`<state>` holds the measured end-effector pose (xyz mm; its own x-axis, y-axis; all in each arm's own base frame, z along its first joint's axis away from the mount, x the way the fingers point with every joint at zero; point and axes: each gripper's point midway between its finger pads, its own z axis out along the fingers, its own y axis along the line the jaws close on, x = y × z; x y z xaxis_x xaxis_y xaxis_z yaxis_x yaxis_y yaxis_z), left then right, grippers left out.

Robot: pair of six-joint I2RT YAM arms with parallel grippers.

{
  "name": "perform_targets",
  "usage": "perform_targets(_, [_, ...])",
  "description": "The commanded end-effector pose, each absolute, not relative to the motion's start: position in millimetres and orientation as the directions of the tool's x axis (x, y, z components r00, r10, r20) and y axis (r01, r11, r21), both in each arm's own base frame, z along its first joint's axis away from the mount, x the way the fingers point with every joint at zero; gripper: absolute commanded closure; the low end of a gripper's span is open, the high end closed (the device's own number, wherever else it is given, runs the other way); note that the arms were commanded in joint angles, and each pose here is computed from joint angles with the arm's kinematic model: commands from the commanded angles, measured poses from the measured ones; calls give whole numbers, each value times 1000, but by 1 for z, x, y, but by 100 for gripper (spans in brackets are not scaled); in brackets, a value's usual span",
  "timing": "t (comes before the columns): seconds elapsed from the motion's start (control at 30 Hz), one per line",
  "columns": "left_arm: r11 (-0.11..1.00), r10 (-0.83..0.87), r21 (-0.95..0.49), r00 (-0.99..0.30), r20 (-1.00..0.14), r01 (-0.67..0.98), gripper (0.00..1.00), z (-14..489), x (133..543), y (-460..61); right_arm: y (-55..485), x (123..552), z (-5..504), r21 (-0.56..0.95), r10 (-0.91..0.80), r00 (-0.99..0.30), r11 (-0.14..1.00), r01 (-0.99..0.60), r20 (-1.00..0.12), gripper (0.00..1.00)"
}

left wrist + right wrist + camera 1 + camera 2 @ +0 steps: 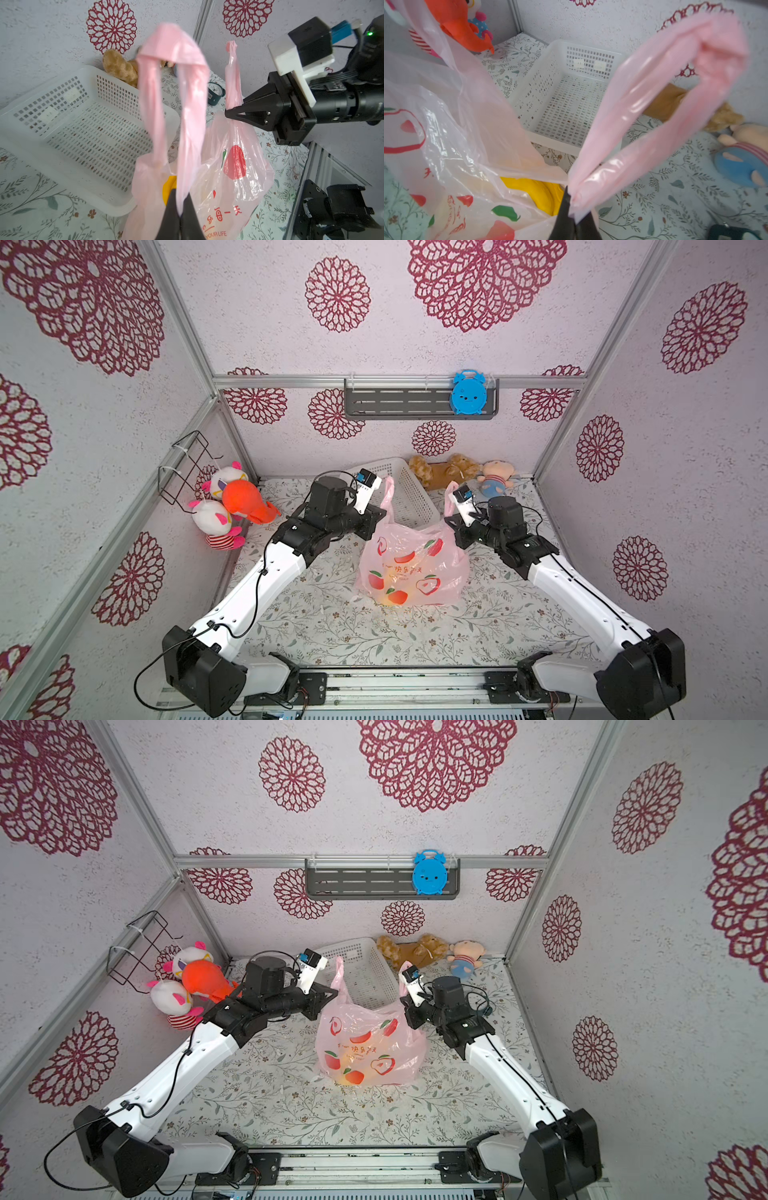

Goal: Place the banana into a plastic bag & tie a knot
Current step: Adjust the plastic bag at the center of the board.

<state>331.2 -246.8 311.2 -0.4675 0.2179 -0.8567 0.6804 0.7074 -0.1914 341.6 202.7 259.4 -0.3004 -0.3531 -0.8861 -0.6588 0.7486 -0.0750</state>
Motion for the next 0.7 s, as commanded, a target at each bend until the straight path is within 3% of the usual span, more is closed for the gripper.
perform_targets(0.0, [740, 364, -168, -597, -715, 652, 100, 269, 310, -233, 197, 333, 257, -257, -512, -219, 702, -664, -831, 100])
perform_targets(0.23, [658, 525, -229, -655, -544, 718, 100, 213, 292, -248, 217, 312, 206, -311, -573, -138, 614, -725, -808, 100])
perform_targets(0.47, [570, 522, -251, -581, -624, 782, 100, 234, 295, -275, 230, 294, 203, -303, -548, -72, 562, -770, -834, 100])
perform_targets(0.67, [620, 487, -187, -560, -670, 762, 55, 246, 296, -262, 228, 297, 212, -304, -536, -76, 584, -753, -841, 100])
